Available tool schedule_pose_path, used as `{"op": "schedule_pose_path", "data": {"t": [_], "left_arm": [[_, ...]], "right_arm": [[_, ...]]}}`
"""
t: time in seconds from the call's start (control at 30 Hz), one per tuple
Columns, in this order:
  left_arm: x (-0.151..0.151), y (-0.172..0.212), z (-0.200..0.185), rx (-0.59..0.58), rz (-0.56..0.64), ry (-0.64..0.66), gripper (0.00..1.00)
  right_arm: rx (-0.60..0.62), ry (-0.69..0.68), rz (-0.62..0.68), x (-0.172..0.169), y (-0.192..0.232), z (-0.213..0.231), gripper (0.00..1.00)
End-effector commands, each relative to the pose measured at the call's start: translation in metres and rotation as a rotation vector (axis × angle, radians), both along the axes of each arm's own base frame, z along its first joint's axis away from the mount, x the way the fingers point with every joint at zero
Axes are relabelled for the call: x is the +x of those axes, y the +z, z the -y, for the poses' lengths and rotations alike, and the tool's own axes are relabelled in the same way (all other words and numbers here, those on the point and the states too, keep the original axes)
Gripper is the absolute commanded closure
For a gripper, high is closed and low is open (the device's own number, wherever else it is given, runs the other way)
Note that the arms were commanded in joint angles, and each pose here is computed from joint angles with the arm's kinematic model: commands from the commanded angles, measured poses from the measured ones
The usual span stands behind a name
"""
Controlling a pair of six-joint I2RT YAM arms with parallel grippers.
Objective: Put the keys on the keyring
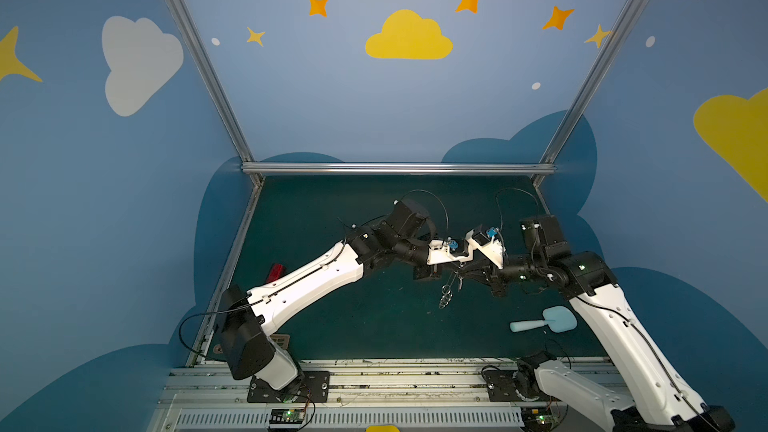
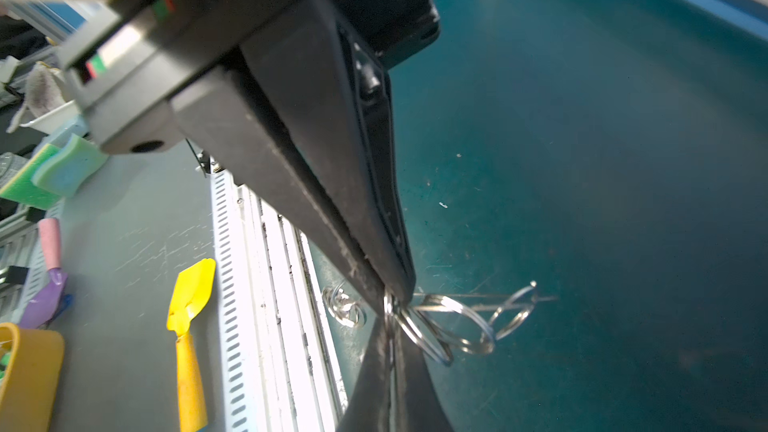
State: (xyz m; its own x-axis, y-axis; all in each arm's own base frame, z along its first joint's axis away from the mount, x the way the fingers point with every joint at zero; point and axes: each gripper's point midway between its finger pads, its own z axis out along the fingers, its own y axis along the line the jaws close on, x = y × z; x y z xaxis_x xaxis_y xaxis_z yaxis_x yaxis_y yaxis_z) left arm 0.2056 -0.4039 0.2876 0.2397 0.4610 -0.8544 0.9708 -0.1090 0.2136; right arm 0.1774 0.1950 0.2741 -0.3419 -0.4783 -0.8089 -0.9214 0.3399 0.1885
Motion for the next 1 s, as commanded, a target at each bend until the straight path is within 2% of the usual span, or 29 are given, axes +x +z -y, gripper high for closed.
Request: {"op": "schedule_pose_path", "data": {"t": [0.0, 0.23, 0.67, 0.97], "left_arm": [[-0.001, 0.013, -0.005, -0.069, -0.023, 0.016, 0.96], [0.005, 0.026, -0.012, -0.162, -0.054, 0.06, 0.96], [0.007, 0.042, -0.013, -0.283, -0.082, 0.095, 0.96], [0.01, 0.053, -0.011, -0.35, -0.106, 0.117, 0.96]], "right_arm": [[0.016, -0.034, 0.04, 0.003, 0.005, 0.004, 0.83], [0.083, -0.102, 0.065, 0.004, 0.005, 0.014, 0.78], [0.231, -0.089, 0.07, 0.0, 0.011, 0.003, 0.67], [0.264, -0.09, 0.113, 0.0, 0.008, 0.001, 0.59]]}}
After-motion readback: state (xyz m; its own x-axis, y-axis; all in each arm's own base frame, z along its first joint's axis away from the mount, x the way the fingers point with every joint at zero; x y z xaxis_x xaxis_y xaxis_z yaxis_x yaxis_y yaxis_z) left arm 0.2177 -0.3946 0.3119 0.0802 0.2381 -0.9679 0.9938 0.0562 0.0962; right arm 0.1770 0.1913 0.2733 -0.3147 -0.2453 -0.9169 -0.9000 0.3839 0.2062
